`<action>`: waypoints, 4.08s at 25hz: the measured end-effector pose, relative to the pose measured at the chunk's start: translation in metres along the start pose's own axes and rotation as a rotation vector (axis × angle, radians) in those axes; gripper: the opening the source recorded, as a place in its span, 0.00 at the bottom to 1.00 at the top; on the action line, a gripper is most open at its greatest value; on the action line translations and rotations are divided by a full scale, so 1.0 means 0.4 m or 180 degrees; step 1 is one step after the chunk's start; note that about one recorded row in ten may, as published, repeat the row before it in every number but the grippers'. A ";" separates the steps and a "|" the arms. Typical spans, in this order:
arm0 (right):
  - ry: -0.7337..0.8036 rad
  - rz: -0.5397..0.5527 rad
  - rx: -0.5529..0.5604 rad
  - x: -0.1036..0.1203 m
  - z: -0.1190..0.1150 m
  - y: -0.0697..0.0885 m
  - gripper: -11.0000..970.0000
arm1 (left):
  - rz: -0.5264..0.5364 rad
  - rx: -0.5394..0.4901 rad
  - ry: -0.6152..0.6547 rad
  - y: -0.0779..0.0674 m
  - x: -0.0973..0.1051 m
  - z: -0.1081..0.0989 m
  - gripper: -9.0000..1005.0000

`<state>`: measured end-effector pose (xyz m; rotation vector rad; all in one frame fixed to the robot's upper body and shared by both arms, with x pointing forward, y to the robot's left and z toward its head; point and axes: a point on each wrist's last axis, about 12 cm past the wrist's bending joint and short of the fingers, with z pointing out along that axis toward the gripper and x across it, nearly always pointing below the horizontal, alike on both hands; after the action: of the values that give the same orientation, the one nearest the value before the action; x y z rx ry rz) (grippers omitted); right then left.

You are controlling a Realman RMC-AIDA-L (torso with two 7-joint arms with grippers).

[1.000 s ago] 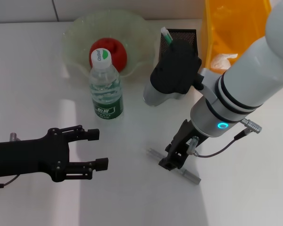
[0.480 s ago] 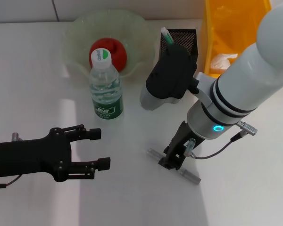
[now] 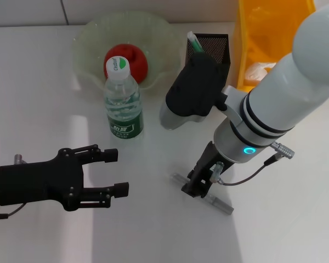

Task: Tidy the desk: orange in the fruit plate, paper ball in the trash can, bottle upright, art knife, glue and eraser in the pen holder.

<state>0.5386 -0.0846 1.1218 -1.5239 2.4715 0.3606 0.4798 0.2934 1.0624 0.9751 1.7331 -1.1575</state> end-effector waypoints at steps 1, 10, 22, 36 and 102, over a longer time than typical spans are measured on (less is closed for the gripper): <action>0.0000 -0.0002 0.0001 0.000 0.000 0.001 0.26 | -0.0002 -0.0004 0.0001 0.000 0.001 0.001 0.84; 0.0005 0.0011 0.0002 -0.001 0.003 0.001 0.25 | -0.0011 -0.0020 0.0010 -0.001 0.004 0.000 0.84; 0.0058 0.0014 0.0020 0.000 0.014 -0.002 0.22 | -0.0006 0.0000 -0.0042 -0.003 0.001 0.007 0.84; -0.0047 0.0028 -0.0008 -0.002 -0.007 0.004 0.14 | 0.0003 -0.0008 -0.0048 -0.001 -0.001 0.006 0.84; -0.4276 0.1258 -0.0231 0.328 -0.154 -0.269 0.73 | 0.0105 0.0087 -0.0240 -0.007 -0.026 0.007 0.84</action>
<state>0.5738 -0.2613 1.1296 -0.4025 1.5671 1.0864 0.4818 0.2883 1.0720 0.9606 1.6398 -1.1847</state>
